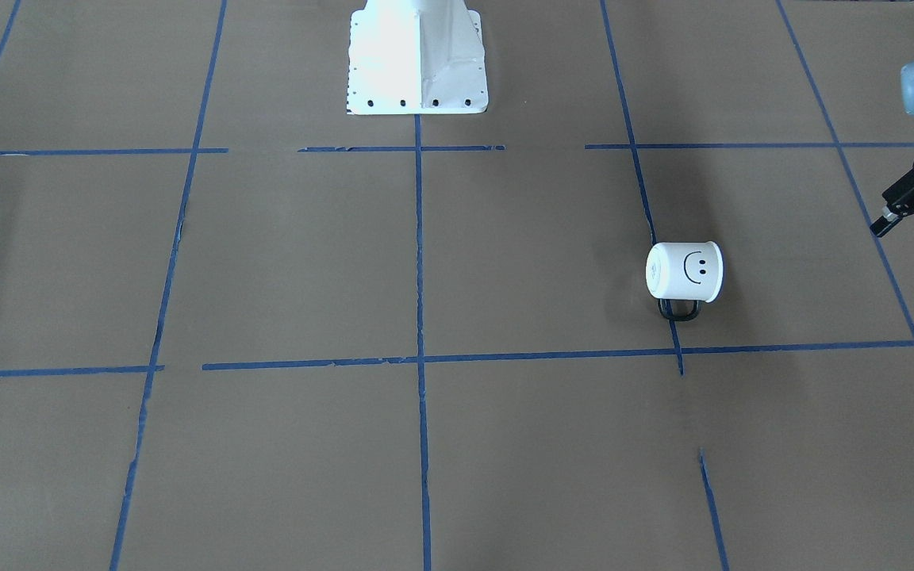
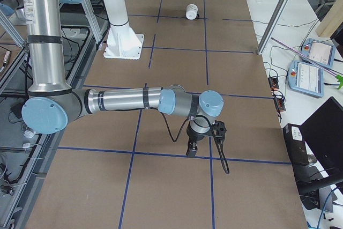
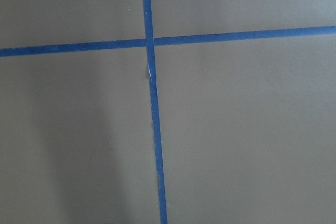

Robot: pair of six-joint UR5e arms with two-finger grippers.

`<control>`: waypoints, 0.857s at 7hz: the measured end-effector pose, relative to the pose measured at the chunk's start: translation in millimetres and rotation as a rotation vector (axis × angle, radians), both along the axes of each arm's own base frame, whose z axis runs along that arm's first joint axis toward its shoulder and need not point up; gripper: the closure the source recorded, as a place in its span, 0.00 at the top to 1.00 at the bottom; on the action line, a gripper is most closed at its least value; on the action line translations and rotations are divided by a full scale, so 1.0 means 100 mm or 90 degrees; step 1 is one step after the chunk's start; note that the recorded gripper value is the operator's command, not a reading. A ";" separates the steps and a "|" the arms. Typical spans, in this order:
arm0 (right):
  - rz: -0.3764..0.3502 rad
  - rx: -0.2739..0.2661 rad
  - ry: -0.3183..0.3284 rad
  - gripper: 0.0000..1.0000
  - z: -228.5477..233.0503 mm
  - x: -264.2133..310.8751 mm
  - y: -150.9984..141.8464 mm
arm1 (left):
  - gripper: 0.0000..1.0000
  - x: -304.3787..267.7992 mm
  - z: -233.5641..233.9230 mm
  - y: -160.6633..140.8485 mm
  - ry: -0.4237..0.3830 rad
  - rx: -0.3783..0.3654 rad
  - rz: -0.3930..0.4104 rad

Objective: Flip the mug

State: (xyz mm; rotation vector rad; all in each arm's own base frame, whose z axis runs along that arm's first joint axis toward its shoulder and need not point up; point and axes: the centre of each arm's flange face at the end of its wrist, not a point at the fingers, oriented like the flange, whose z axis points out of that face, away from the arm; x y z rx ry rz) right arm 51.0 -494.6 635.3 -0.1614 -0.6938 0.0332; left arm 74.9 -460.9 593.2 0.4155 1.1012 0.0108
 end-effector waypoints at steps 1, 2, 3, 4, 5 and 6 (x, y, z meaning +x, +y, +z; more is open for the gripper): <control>0.000 0.000 0.000 1.00 0.00 0.00 0.00 | 1.00 0.11 0.06 0.12 0.045 0.002 -0.002; 0.000 0.000 0.000 1.00 0.00 0.00 0.00 | 1.00 0.20 0.07 0.21 0.083 -0.003 -0.005; 0.000 0.000 0.000 1.00 0.00 0.00 0.00 | 1.00 0.28 0.10 0.27 0.110 -0.009 -0.021; 0.000 0.000 0.000 1.00 0.00 0.00 0.00 | 1.00 0.38 0.18 0.31 0.129 -0.015 -0.054; 0.000 0.000 0.000 1.00 0.00 0.00 0.00 | 1.00 0.57 0.28 0.38 0.157 -0.024 -0.091; 0.000 0.000 0.000 1.00 0.00 0.00 0.00 | 1.00 0.85 0.32 0.49 0.205 -0.040 -0.127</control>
